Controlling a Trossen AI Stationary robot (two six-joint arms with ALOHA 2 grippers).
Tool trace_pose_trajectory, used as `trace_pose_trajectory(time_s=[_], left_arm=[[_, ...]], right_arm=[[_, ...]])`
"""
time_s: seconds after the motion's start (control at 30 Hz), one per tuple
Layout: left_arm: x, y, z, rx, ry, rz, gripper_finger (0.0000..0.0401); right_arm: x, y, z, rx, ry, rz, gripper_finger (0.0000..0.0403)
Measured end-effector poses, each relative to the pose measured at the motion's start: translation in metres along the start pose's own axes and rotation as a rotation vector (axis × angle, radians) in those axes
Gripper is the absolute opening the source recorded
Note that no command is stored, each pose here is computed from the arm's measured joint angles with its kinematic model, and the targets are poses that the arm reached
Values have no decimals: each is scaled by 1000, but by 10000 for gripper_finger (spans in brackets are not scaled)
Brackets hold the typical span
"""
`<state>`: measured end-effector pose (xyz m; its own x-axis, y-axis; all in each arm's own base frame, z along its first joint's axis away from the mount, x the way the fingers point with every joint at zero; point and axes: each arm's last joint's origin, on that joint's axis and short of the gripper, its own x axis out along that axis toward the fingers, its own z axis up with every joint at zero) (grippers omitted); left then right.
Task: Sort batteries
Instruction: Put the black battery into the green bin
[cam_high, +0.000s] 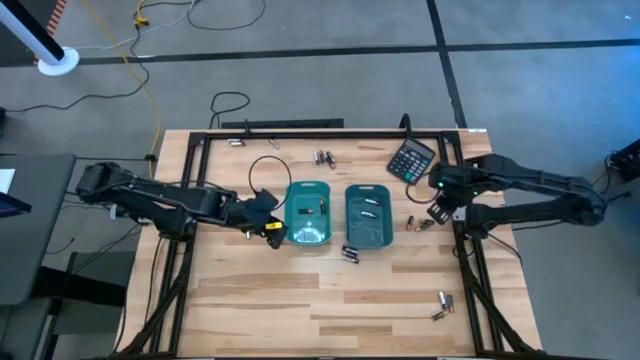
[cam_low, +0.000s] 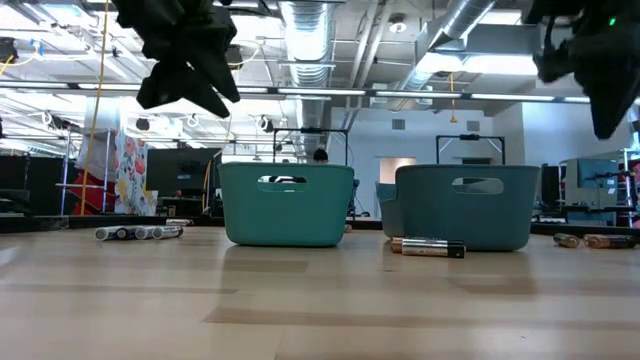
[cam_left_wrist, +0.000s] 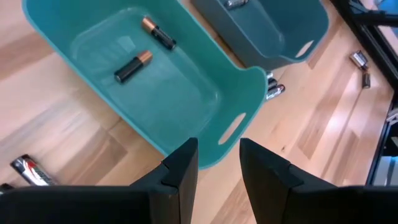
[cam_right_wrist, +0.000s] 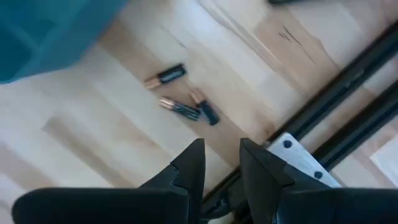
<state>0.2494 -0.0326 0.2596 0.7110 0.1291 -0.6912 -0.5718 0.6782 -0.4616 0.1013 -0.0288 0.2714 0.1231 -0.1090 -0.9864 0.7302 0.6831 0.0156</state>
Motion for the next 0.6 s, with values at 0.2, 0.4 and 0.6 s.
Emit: trace_pose_trajectory(time_s=[0.2, 0.4, 0.6], left_arm=[[2, -1, -2, 7, 6, 1, 115], [2, -2, -3, 8, 6, -4, 115], [2, -2, -3, 24, 7, -6, 115]], right_arm=[[33, -7, 9, 21, 65, 45, 150], [39, -7, 23, 18, 24, 54, 189], [46, -4, 30, 2, 65, 37, 207]])
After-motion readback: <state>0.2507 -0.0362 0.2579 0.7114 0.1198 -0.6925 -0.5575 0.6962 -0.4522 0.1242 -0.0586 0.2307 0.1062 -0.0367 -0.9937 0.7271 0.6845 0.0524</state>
